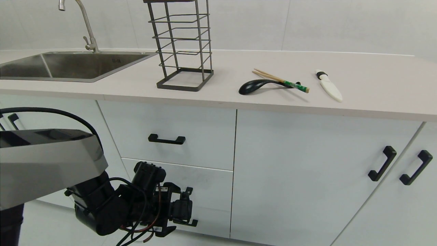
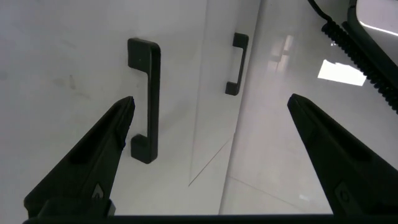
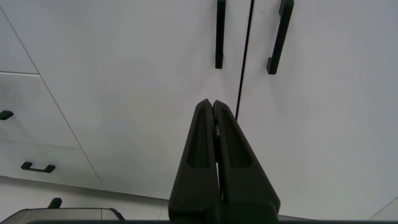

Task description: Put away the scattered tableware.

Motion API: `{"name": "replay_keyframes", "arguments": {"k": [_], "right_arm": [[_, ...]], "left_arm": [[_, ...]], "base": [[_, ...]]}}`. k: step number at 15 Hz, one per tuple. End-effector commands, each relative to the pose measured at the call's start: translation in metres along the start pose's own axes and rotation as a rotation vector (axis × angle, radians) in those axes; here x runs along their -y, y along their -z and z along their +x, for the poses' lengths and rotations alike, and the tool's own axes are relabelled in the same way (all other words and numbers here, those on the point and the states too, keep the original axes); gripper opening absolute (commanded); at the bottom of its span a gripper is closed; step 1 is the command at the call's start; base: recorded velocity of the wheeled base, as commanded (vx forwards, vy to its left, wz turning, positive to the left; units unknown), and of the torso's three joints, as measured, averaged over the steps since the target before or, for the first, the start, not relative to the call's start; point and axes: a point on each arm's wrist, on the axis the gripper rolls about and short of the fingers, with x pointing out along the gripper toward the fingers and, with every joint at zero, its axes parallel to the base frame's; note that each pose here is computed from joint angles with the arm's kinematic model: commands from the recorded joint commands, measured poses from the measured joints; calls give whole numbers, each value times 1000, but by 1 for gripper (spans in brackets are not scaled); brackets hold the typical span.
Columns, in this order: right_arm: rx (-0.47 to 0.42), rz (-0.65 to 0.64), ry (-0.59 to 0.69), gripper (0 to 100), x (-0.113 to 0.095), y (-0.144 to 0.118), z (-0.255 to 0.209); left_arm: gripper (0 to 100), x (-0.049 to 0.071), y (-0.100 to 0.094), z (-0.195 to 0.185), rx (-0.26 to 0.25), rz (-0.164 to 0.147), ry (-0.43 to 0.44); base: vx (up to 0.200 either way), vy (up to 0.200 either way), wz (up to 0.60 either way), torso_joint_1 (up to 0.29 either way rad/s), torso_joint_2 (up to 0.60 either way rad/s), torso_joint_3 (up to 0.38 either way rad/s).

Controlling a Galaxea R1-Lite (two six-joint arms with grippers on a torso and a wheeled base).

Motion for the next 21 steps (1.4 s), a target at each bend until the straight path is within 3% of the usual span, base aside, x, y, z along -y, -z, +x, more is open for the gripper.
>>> {"name": "replay_keyframes", "arguments": {"k": [1,8,21], "right_arm": [[-2,0,0,0,0,0,0],[-2,0,0,0,0,0,0],[-2,0,0,0,0,0,0]], "left_arm": [[100,1,3,4,-3,-7,1],[100,0,12,23,2,-21,-49],[100,7,19,41,-8,-27,-26]], "base": [[0,0,0,0,0,0],[0,0,0,0,0,0],[0,0,0,0,0,0]]}}
